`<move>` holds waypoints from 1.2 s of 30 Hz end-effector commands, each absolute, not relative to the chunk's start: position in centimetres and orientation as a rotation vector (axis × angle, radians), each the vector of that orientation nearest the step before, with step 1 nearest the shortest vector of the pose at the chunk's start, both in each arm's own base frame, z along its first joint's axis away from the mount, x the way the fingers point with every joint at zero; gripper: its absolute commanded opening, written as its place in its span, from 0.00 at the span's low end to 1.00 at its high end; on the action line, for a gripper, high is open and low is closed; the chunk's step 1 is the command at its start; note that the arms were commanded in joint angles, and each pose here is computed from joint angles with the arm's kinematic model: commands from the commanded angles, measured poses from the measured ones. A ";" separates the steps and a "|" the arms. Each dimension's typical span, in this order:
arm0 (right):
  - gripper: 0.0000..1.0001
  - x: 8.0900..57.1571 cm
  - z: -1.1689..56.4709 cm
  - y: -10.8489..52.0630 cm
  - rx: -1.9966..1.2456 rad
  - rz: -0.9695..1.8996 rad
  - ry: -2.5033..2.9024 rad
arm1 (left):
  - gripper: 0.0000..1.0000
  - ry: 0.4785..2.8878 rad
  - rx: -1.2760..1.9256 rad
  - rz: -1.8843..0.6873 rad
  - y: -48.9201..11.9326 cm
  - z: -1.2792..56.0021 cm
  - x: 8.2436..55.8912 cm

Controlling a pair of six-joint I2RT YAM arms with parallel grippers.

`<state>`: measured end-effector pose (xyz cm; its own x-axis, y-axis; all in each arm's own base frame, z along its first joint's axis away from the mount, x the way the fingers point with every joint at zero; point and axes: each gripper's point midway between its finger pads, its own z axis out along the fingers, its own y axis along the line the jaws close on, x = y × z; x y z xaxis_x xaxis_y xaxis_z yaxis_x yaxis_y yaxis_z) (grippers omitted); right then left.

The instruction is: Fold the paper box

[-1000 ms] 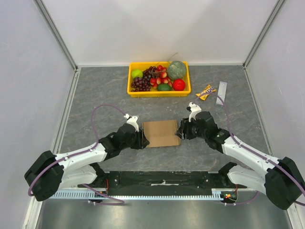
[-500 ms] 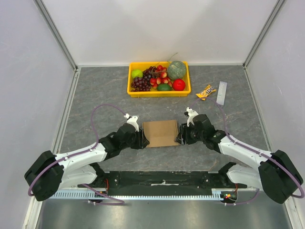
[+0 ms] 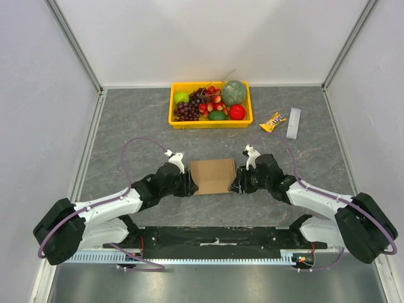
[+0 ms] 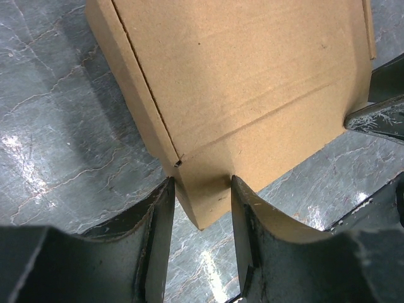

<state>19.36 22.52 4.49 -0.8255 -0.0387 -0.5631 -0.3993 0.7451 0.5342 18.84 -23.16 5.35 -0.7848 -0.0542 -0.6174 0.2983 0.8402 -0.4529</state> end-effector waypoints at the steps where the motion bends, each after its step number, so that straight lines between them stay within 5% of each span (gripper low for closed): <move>1: 0.51 19.8 5.6 23.7 -0.331 0.990 2.349 | 0.47 2.314 0.202 -0.734 -24.0 7.0 19.9; 13: 0.45 20.0 5.8 23.9 -0.326 0.998 2.345 | 0.47 2.314 0.202 -0.734 -24.0 7.0 19.9; 36: 0.53 20.8 4.4 22.4 -0.323 0.856 2.362 | 0.47 2.317 0.198 -0.699 -23.6 6.6 20.1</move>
